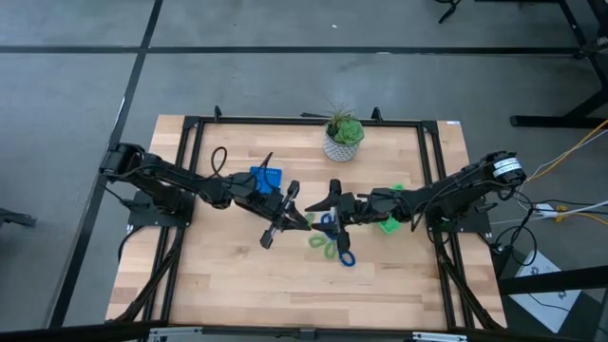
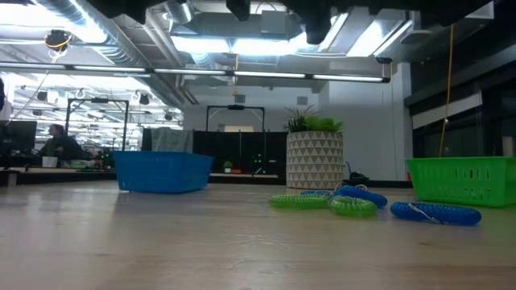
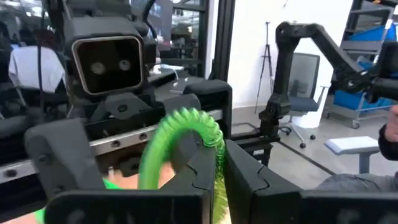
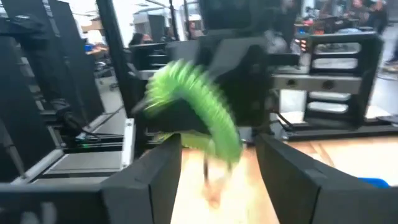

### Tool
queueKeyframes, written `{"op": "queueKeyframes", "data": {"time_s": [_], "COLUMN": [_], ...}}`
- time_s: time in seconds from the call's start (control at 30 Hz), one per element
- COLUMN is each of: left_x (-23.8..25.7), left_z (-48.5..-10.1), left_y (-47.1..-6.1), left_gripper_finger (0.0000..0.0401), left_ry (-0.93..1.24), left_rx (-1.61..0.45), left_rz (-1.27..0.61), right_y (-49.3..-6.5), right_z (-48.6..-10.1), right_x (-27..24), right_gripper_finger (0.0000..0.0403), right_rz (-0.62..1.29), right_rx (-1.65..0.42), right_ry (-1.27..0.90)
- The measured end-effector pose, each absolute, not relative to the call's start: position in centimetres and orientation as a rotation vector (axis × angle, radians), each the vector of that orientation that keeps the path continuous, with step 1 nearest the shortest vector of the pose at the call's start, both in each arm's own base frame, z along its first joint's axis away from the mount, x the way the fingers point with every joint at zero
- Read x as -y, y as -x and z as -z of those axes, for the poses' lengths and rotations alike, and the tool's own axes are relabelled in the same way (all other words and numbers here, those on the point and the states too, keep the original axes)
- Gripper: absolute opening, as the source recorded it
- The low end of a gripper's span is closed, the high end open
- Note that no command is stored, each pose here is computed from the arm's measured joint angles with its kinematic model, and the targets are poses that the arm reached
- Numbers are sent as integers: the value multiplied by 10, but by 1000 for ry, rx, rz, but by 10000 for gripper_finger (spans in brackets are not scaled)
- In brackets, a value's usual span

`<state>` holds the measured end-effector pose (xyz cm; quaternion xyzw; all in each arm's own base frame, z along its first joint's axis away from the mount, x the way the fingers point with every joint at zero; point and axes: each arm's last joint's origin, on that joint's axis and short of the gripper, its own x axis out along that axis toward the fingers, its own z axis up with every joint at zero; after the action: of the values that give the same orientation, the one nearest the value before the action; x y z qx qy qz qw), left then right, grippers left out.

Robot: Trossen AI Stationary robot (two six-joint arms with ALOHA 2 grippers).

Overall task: Sort items
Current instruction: Put the green spring keychain into the green bin

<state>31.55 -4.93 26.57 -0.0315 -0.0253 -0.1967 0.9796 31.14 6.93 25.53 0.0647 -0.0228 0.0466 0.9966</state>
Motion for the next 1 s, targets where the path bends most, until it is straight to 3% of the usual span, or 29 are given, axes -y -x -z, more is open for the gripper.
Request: {"op": "queueKeyframes", "data": {"time_s": [0.27, 0.67, 1.0], "left_x": [51, 50, 50], "left_z": [-259, -265, -267], "left_y": [-325, -315, -301], "left_gripper_finger": [13, 13, 13], "left_ry": [93, 141, 140], "left_rx": [16, -69, -195], "left_rz": [430, 443, 343], "right_y": [-317, -317, -317], "right_z": [-248, -249, -252], "right_x": [-70, -70, -69], "right_gripper_finger": [151, 121, 24], "right_rz": [-112, -113, -105], "right_rx": [7, 10, 28], "right_ry": [-126, -126, -112]}}
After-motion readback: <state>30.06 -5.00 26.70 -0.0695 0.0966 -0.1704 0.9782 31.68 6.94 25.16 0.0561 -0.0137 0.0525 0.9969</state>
